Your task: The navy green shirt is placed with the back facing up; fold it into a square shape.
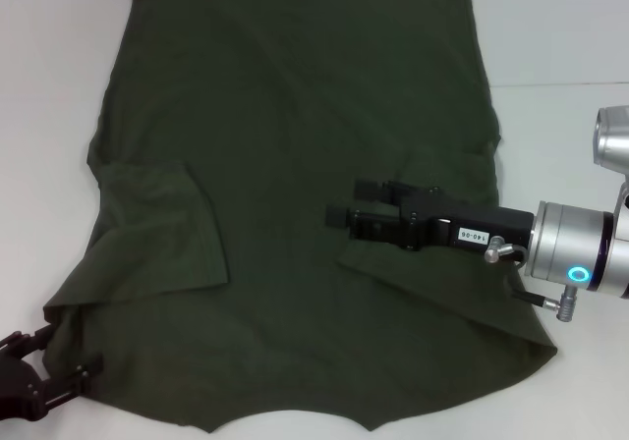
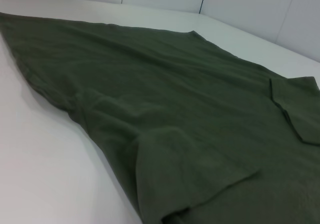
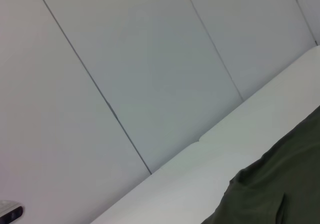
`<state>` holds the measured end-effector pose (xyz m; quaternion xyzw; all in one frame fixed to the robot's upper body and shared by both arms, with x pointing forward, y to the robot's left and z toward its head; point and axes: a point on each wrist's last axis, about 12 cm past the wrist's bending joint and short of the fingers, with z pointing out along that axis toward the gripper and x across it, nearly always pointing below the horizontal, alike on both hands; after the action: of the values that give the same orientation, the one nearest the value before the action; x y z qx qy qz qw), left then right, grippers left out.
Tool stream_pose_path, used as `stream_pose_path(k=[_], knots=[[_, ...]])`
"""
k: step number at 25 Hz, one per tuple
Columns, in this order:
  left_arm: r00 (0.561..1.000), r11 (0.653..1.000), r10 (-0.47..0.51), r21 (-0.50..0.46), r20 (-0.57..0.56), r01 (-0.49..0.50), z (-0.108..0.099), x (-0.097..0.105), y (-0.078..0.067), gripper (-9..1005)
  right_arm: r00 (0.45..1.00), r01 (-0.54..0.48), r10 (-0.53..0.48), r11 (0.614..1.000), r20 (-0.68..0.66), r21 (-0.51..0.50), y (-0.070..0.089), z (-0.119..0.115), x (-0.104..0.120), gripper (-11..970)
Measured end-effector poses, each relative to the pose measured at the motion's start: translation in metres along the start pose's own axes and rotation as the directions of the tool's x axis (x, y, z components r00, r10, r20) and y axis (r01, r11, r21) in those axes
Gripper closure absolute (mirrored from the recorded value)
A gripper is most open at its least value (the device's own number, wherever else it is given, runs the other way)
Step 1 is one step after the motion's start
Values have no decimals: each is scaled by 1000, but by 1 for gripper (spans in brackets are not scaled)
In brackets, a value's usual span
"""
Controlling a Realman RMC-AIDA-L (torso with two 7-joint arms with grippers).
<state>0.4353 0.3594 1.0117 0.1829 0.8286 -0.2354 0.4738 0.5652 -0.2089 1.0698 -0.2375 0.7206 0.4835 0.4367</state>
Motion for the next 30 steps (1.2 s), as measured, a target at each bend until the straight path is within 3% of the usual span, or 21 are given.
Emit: stream_pose_path(k=[12,18,30], knots=[[1000,1000,-11,-11,2,11,-1,-3,3,189,1000,0,0,1000,6,1,0,0,-1,17],[1000,1000,-15,-27,-14,15,-2,-6,7,413,1000,-3,3,1000,24,-1,0,0,-3,17],[999,1000,-6,-30,-35,5,0,-8,8,690,1000,0,0,1000,29,-6,1,0,-4,17]])
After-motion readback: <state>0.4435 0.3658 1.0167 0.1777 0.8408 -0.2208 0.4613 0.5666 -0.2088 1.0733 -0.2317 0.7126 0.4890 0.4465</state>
